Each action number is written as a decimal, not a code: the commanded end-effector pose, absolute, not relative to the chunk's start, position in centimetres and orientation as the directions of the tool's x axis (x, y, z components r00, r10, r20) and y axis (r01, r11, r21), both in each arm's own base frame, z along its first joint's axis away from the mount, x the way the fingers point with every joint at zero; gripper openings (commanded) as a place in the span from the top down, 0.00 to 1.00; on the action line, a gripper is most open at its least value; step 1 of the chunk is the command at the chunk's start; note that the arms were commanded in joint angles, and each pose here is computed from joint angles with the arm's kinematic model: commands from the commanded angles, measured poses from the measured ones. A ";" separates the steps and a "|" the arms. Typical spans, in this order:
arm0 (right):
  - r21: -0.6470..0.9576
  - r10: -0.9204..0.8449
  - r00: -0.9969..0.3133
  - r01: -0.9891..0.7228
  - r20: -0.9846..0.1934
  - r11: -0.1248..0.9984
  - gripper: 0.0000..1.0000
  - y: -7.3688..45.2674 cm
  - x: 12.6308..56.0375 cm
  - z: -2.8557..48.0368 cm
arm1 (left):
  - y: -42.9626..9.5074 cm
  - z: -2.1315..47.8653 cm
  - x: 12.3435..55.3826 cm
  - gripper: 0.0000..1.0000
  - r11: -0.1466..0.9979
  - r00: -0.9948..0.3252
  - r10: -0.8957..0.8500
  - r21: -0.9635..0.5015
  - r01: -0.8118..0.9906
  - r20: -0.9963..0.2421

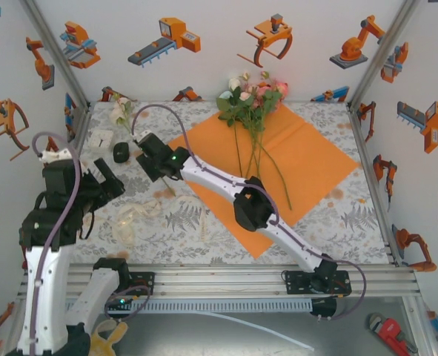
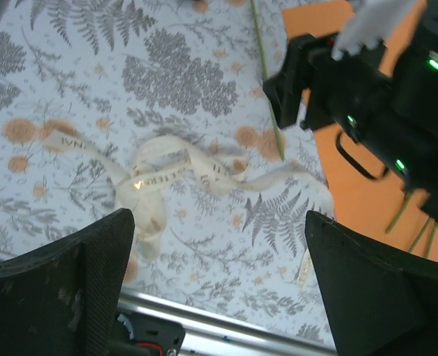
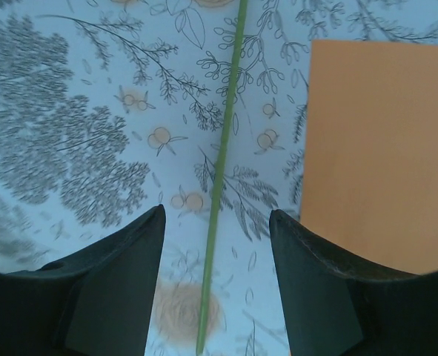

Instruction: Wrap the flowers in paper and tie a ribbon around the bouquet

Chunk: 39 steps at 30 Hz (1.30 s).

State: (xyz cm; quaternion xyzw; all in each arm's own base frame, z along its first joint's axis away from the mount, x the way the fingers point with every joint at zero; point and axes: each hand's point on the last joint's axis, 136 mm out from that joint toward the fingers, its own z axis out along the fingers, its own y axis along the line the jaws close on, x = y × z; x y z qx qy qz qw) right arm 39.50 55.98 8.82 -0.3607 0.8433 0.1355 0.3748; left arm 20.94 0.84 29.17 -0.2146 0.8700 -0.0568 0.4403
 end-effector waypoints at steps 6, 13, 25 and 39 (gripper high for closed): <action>-0.068 -0.457 -0.407 -0.683 -0.791 0.727 0.54 57.3 41.8 7.6 | 0.7 25.8 16.6 0.06 0.883 -0.574 -0.465 -0.308 -0.354 -0.674; 0.053 -0.489 -0.569 -0.685 -0.661 0.726 0.65 56.2 38.8 1.8 | 0.7 27.0 17.1 0.03 0.885 -0.554 -0.461 -0.315 -0.342 -0.693; -0.006 -0.544 -0.585 -0.678 -0.601 0.735 0.99 53.3 37.3 4.2 | 0.1 27.7 18.0 0.00 0.884 -0.546 -0.467 -0.344 -0.317 -0.696; -0.164 -0.450 -0.347 -0.612 -0.823 0.773 1.00 49.6 39.3 22.0 | -0.3 27.6 19.2 0.00 0.872 -0.538 -0.489 -0.376 -0.313 -0.687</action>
